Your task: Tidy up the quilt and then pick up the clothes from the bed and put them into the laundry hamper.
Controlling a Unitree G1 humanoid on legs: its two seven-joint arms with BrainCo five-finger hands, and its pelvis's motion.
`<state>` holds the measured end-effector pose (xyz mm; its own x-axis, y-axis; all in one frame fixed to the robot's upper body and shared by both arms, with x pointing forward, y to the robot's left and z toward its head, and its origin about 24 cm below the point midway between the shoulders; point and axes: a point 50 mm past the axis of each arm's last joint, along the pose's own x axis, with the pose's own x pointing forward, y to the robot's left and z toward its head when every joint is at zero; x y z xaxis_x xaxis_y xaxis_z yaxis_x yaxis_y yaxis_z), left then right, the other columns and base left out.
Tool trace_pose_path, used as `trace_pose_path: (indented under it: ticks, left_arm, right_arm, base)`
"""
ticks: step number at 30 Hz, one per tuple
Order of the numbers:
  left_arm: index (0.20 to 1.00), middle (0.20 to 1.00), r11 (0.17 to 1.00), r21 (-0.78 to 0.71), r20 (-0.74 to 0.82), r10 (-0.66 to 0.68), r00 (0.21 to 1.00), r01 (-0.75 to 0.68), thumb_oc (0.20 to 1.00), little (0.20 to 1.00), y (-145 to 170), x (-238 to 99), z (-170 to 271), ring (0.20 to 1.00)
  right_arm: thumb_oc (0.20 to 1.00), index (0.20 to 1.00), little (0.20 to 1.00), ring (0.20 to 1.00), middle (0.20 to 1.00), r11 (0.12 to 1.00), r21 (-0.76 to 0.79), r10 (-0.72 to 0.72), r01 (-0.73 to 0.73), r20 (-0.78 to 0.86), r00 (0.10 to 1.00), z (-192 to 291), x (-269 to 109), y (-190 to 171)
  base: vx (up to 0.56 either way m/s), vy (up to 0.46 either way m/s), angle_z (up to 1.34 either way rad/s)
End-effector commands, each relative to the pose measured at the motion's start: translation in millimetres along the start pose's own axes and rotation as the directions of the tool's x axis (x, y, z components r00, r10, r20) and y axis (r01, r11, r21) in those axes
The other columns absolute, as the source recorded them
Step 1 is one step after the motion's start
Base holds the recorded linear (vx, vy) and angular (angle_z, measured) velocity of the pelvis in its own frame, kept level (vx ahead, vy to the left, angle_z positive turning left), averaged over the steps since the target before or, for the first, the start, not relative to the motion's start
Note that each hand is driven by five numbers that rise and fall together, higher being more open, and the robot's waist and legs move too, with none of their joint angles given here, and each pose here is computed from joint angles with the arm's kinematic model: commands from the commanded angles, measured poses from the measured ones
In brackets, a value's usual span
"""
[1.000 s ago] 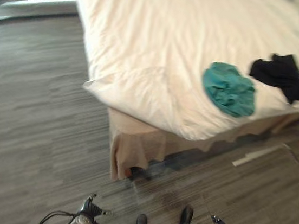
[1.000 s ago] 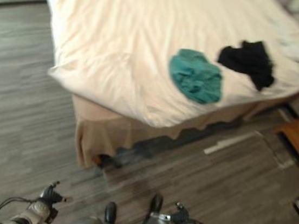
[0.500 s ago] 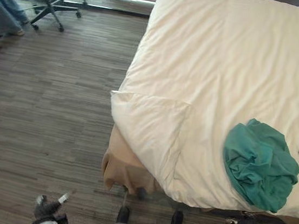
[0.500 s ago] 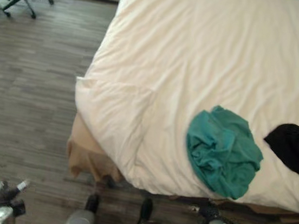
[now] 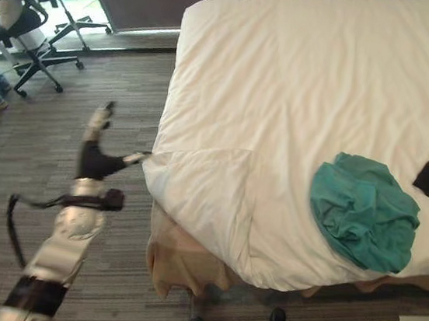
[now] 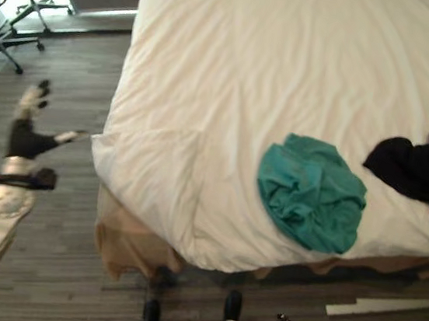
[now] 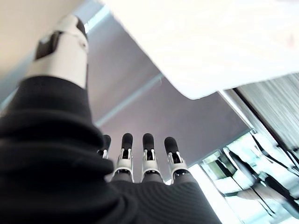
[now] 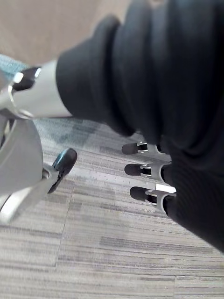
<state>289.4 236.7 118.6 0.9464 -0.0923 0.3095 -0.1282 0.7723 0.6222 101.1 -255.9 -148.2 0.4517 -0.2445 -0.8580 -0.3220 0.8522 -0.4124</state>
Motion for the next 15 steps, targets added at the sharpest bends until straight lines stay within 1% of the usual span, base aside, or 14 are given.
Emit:
trace_pose_path:
  ticks: [1,2,3,4,5,6,8,9,10,12,13,14,15]
  left_arm:
    - [1.0,1.0,0.956,0.292,0.039,0.019,0.999,-0.029,1.0,1.0,15,40,8,1.0]
    - [1.0,1.0,0.956,0.292,0.042,0.019,0.999,-0.03,1.0,1.0,14,41,9,1.0]
    - [1.0,1.0,0.936,0.351,-0.049,-0.002,0.999,0.019,1.0,1.0,3,51,-4,1.0]
    - [1.0,1.0,0.937,0.35,-0.048,-0.002,0.999,0.019,1.0,1.0,2,52,-4,1.0]
    - [1.0,1.0,0.927,0.368,-0.131,-0.023,0.991,0.07,1.0,1.0,-7,52,-18,1.0]
    - [1.0,1.0,0.917,0.382,-0.182,-0.043,0.982,0.111,1.0,1.0,-12,50,-26,1.0]
    - [1.0,1.0,0.912,0.389,-0.209,-0.05,0.977,0.13,1.0,1.0,-15,49,-30,1.0]
    - [0.2,0.2,0.887,0.417,-0.288,-0.081,0.954,0.201,0.2,0.2,-23,42,-45,0.2]
    - [0.2,0.2,0.886,0.417,-0.287,-0.081,0.954,0.201,0.2,0.2,-24,42,-44,0.2]
    - [0.2,0.2,0.863,0.412,-0.406,-0.112,0.907,0.291,0.2,0.2,-32,16,-71,0.2]
    - [0.2,0.2,0.858,0.402,-0.439,-0.125,0.89,0.319,0.2,0.2,-34,6,-79,0.2]
    - [0.2,0.2,0.858,0.402,-0.439,-0.125,0.89,0.319,0.2,0.2,-34,6,-79,0.2]
    - [0.2,0.2,0.841,0.375,-0.537,-0.147,0.831,0.39,0.2,0.2,-37,-36,-105,0.2]
  right_arm:
    - [1.0,1.0,1.0,1.0,1.0,0.998,-0.054,0.033,-0.029,0.082,0.996,23,2,12]
    - [1.0,1.0,1.0,1.0,1.0,0.998,-0.051,0.031,-0.027,0.083,0.996,23,2,11]
    - [1.0,1.0,1.0,1.0,1.0,0.999,-0.04,-0.005,0.01,0.108,0.994,32,4,2]
    - [1.0,1.0,1.0,1.0,1.0,0.999,-0.038,-0.007,0.011,0.108,0.994,32,4,2]
    - [1.0,1.0,1.0,1.0,1.0,0.999,-0.036,-0.019,0.024,0.117,0.993,37,5,-1]
    - [1.0,1.0,1.0,1.0,1.0,0.999,-0.035,-0.023,0.027,0.117,0.993,38,5,-2]
    - [1.0,1.0,1.0,1.0,1.0,0.999,-0.034,-0.026,0.03,0.114,0.993,38,5,-2]
    - [1.0,1.0,1.0,1.0,1.0,0.999,-0.023,-0.037,0.04,0.106,0.994,38,6,-5]
    - [1.0,1.0,1.0,1.0,1.0,0.999,-0.023,-0.038,0.04,0.106,0.994,38,6,-5]
    - [1.0,1.0,1.0,1.0,1.0,0.998,0.009,-0.055,0.054,0.085,0.995,36,7,-8]
    - [1.0,1.0,1.0,1.0,1.0,0.998,0.026,-0.065,0.063,0.08,0.995,35,7,-10]
    - [1.0,1.0,1.0,1.0,1.0,0.998,0.026,-0.065,0.063,0.08,0.995,35,7,-10]
    - [1.0,1.0,1.0,1.0,1.0,0.986,0.12,-0.122,0.114,0.061,0.991,34,8,-24]
  base:
    - [-0.06,0.039,-0.43]
    - [-0.16,0.055,-0.42]
    - [-0.11,0.033,-0.49]
    - [-0.17,0.045,-0.54]
    - [-0.08,0.021,-0.31]
    - [-0.08,0.021,-0.19]
    - [-0.03,0.016,-0.15]
    - [-0.03,0.018,-0.13]
    - [-0.01,0.015,-0.09]
    - [0.0,0.0,0.0]
    - [0.02,0.009,-0.05]
    - [0.05,0.034,-0.07]
    - [0.03,0.027,-0.06]
